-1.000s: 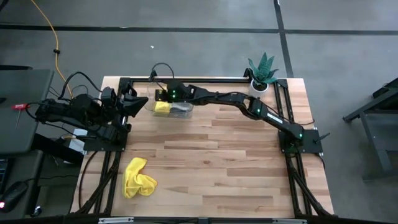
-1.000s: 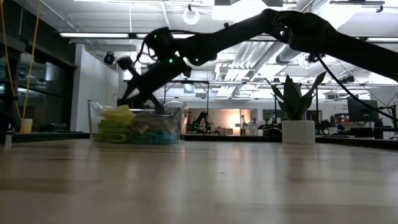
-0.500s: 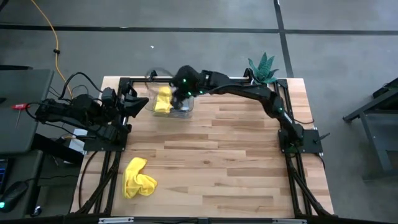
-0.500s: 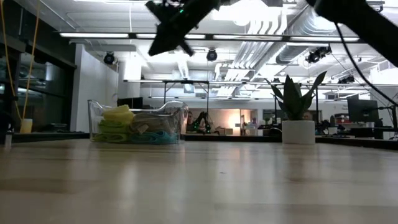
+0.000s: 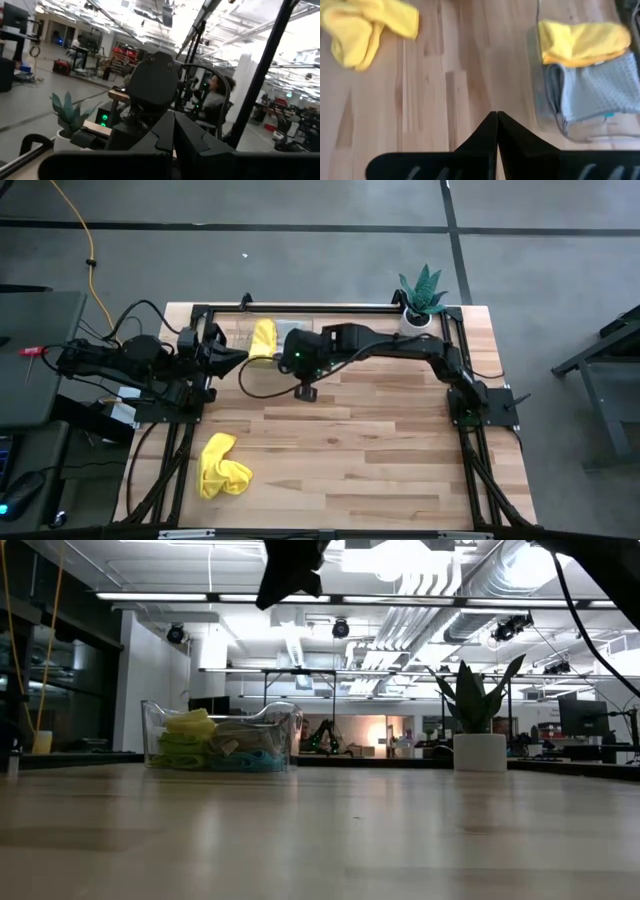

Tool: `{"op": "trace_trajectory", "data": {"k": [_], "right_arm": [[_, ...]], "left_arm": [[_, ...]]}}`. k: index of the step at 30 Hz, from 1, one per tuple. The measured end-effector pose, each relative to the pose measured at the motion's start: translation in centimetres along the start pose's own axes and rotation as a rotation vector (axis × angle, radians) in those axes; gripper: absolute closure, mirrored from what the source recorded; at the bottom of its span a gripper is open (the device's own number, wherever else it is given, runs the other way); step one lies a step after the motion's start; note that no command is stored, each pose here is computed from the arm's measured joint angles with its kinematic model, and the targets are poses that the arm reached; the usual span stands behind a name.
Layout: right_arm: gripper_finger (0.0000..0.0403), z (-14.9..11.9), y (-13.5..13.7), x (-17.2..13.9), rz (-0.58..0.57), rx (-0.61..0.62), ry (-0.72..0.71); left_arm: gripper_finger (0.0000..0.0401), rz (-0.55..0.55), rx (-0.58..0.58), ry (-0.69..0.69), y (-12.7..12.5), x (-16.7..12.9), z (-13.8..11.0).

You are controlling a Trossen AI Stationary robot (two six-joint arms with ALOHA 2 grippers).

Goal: Fold microfiber towels
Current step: Fold the yellow towel

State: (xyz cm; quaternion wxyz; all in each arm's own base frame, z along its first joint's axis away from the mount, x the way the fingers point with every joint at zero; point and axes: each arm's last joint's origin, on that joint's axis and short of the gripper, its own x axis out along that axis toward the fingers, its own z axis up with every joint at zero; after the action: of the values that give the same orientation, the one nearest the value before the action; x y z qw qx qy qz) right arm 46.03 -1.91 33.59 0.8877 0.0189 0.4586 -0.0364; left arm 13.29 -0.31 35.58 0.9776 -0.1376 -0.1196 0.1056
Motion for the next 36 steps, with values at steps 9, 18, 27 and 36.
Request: {"op": "trace_trajectory", "data": {"k": [9, 18, 27, 36], "right_arm": [[0.0403, -1.4, 0.1, -1.5, -0.011, -0.051, 0.128], [0.0403, -9.8, -0.3, -4.4, -0.026, 0.036, 0.071], [0.0403, -19.2, 0.2, -9.9, 0.124, 0.272, -0.487], [0.0403, -21.7, 0.5, -11.1, 0.172, 0.178, -0.785]], "left_arm": [[0.0401, -0.006, 0.0, 0.003, 0.0, 0.0, 0.0], [0.0401, 0.01, 0.017, 0.05, 0.0, 0.3, -0.6], [0.0401, 0.042, 0.061, 0.17, 0.1, 1.4, -2.4], [0.0395, 0.072, 0.17, 0.293, 0.1, 2.8, -4.4]]}}
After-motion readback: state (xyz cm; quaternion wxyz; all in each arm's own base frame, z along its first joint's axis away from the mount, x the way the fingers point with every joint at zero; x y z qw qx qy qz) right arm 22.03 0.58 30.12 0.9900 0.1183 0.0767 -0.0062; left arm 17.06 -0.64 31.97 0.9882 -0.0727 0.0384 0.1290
